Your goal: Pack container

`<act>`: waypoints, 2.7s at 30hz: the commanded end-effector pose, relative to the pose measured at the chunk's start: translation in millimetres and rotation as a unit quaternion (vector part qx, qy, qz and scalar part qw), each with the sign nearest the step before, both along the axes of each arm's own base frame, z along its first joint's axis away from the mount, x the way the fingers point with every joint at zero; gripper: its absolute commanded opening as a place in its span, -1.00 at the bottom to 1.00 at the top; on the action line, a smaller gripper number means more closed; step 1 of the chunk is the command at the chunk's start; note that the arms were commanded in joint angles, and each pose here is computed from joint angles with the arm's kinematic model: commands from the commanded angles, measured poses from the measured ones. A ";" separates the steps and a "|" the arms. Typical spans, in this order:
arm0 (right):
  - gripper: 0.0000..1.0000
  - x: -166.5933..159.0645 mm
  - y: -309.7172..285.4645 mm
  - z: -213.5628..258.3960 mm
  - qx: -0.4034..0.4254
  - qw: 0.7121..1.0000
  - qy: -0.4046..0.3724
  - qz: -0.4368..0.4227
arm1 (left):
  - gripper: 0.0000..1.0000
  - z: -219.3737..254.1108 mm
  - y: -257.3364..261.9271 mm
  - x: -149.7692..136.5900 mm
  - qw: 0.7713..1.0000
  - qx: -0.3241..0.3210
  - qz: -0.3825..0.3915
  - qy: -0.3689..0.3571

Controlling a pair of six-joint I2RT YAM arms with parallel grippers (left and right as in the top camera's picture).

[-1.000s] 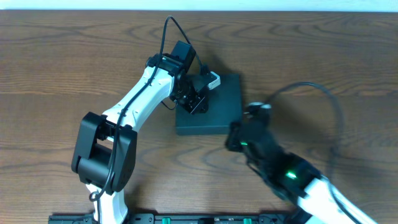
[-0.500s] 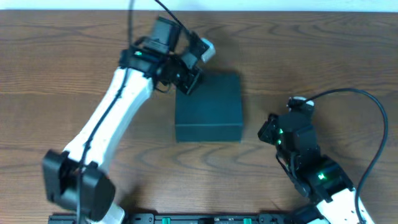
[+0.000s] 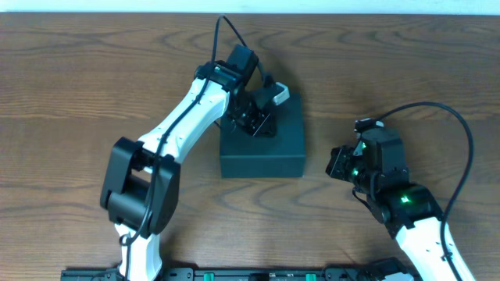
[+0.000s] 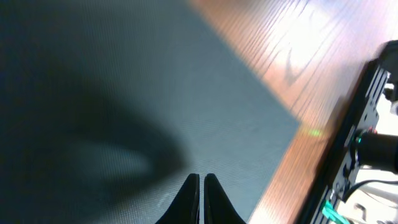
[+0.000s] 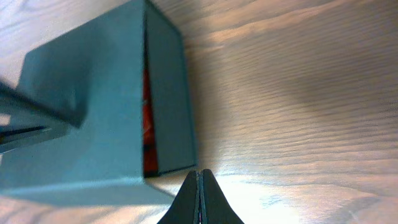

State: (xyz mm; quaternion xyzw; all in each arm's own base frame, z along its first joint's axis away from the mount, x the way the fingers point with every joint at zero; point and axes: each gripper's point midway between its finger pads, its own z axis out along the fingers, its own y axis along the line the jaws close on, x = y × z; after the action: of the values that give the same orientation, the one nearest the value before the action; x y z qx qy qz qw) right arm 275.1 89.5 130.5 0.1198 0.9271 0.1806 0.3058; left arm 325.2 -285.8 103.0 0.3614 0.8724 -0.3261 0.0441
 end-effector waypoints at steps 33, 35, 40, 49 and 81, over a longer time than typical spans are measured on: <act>-0.97 27.0 111.8 -118.2 -0.025 0.998 0.044 0.025 | -0.88 -47.6 12.0 -9.6 0.998 0.043 -0.021 0.050; -0.97 28.3 112.9 -117.0 -0.016 0.999 0.044 0.015 | -0.88 -47.6 12.8 -11.2 0.997 0.044 -0.025 0.051; -0.97 23.9 127.3 -111.1 0.018 0.998 0.053 0.042 | -0.88 -47.6 12.8 -11.2 0.998 0.043 -0.028 0.049; -0.97 5.7 128.4 -25.8 0.051 0.993 -0.018 0.108 | -0.88 -47.4 16.3 -7.7 0.998 0.042 -0.022 0.048; -0.96 28.9 -18.7 57.9 -0.030 0.983 -0.146 -0.110 | -0.88 113.4 39.3 40.8 0.988 -0.051 0.045 -0.139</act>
State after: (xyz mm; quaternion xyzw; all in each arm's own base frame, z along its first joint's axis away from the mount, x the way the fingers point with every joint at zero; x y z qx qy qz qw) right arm 298.4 79.7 174.8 0.1794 0.8686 0.1412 0.4399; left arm 360.6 -252.7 207.0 0.3681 0.8539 -0.3186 0.1839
